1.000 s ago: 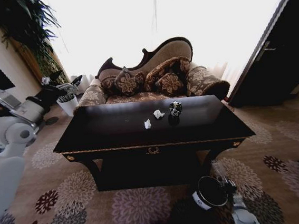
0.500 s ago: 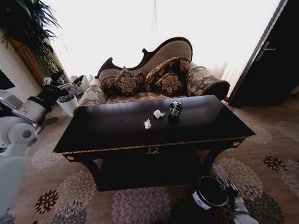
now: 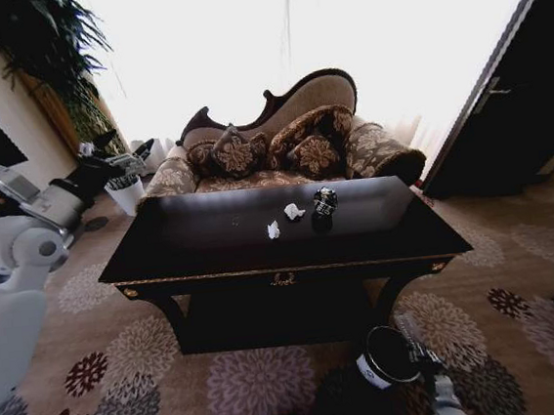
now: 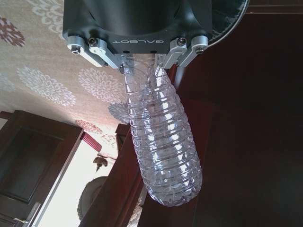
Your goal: Move to the front of the table and place the trash on the table into the trash bin.
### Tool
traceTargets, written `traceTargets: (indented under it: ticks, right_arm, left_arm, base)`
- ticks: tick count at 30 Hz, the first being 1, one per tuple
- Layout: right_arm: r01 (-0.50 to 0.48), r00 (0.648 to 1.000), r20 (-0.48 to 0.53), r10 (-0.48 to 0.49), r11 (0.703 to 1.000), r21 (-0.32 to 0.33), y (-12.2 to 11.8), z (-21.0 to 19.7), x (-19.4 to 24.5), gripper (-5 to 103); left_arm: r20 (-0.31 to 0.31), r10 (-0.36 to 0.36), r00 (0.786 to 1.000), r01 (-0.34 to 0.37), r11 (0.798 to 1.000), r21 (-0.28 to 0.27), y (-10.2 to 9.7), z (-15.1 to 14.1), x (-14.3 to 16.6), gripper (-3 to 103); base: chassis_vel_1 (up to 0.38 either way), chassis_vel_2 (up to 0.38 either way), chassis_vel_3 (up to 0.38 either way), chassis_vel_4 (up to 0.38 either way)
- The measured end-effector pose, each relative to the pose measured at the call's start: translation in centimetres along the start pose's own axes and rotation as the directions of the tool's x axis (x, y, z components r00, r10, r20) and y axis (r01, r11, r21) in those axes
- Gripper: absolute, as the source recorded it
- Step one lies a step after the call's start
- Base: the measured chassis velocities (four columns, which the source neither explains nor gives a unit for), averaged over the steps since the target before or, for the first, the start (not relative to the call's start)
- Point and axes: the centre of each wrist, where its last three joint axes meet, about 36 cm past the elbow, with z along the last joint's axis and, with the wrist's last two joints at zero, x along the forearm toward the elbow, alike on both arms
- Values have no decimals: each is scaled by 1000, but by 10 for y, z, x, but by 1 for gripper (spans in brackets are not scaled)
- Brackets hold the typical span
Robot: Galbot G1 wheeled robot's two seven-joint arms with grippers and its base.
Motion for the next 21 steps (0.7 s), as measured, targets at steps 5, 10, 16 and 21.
traceTargets:
  ticks: [5,10,16,21]
  right_arm:
    - [9,1000,-8,-9,1000,2,4,3,6,25]
    - [24,1000,-17,-24,1000,0,7,7,16,25]
    - [44,999,-11,-44,999,-14,14,7,21,27]
    - [50,999,3,-50,999,-22,18,3,18,48]
  left_arm:
    - [3,-2,1000,2,1000,-6,2,-3,1,100]
    - [7,-1,1000,1,1000,-3,3,-3,2,100]
    - [5,5,1000,-5,1000,1,1,-1,1,100]
    - [4,8,1000,-8,1000,-1,1,-1,1,100]
  base:
    - [0,0,0,0]
    - [0,0,0,0]
    - [0,0,0,0]
    - [0,0,0,0]
